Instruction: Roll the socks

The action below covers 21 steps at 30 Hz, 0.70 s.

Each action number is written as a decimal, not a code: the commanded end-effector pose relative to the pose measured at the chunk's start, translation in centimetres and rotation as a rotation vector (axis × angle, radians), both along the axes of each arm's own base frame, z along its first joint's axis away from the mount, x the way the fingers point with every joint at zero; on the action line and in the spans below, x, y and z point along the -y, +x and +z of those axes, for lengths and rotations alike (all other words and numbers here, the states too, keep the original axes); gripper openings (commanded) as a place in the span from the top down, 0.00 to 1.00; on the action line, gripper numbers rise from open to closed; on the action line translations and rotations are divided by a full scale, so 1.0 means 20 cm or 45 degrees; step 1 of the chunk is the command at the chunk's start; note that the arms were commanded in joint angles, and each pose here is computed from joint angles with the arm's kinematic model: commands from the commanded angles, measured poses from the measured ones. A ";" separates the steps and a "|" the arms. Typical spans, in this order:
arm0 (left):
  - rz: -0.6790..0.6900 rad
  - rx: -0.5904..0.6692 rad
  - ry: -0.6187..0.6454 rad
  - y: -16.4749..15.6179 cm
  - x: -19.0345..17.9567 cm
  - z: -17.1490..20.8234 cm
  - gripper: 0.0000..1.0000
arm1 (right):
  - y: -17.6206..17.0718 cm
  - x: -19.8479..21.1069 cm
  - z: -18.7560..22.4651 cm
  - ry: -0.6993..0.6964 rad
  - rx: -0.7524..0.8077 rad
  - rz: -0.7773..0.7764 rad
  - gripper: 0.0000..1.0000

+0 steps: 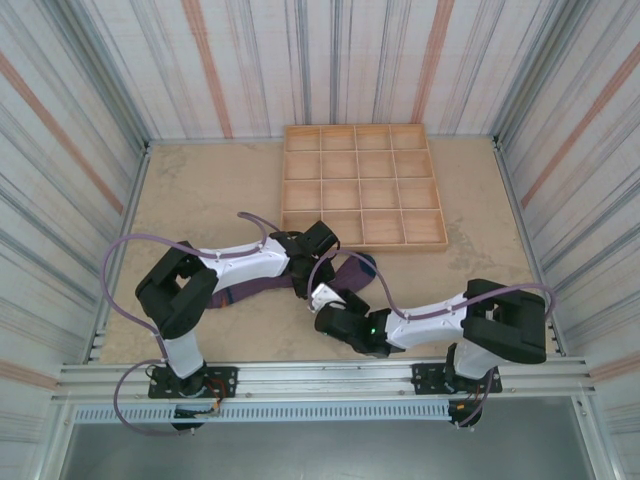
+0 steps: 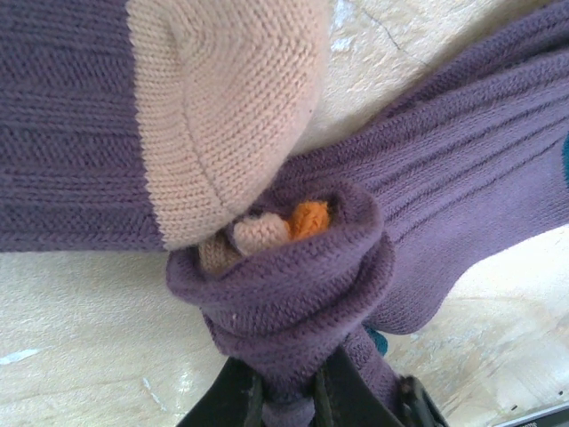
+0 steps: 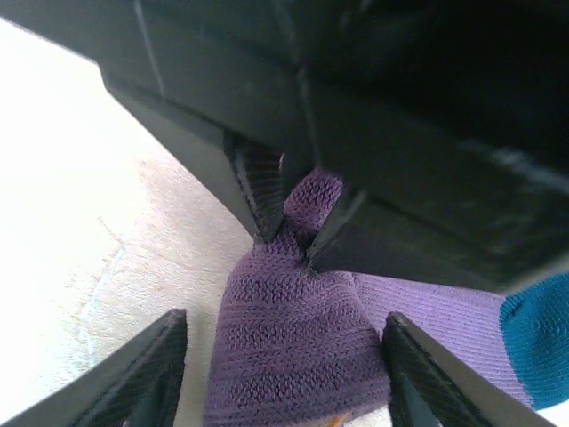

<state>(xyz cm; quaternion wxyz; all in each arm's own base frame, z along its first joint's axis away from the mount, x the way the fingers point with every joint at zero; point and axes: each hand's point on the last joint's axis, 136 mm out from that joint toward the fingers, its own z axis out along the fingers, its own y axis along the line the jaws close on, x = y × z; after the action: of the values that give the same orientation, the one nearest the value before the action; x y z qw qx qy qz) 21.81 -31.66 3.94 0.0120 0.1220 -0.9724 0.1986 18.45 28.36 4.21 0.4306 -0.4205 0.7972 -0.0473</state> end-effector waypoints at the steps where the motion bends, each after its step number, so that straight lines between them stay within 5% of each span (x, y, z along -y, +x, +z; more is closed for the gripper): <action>1: 0.008 -0.094 0.094 -0.08 -0.11 -0.09 1.00 | 0.03 0.00 -0.01 0.004 0.019 -0.039 0.50; 4: 0.015 -0.086 0.078 -0.08 -0.11 -0.09 1.00 | 0.03 0.02 -0.05 0.020 -0.018 -0.068 0.59; 12: 0.034 -0.016 0.050 -0.04 -0.11 -0.03 0.47 | 0.00 0.07 -0.13 0.123 -0.166 -0.139 0.97; 16: 0.085 0.048 -0.017 -0.01 -0.09 0.01 0.22 | -0.02 0.08 -0.16 0.207 -0.242 -0.155 1.00; 21: 0.106 0.155 -0.082 0.04 -0.08 0.09 0.15 | -0.05 0.09 -0.19 0.272 -0.328 -0.168 1.00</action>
<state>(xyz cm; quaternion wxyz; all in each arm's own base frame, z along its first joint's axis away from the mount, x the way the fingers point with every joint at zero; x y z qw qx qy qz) 22.18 -29.60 3.67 -0.0233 0.1552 -0.9656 0.2072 19.23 28.72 4.11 0.4372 -0.3211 0.8383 0.0549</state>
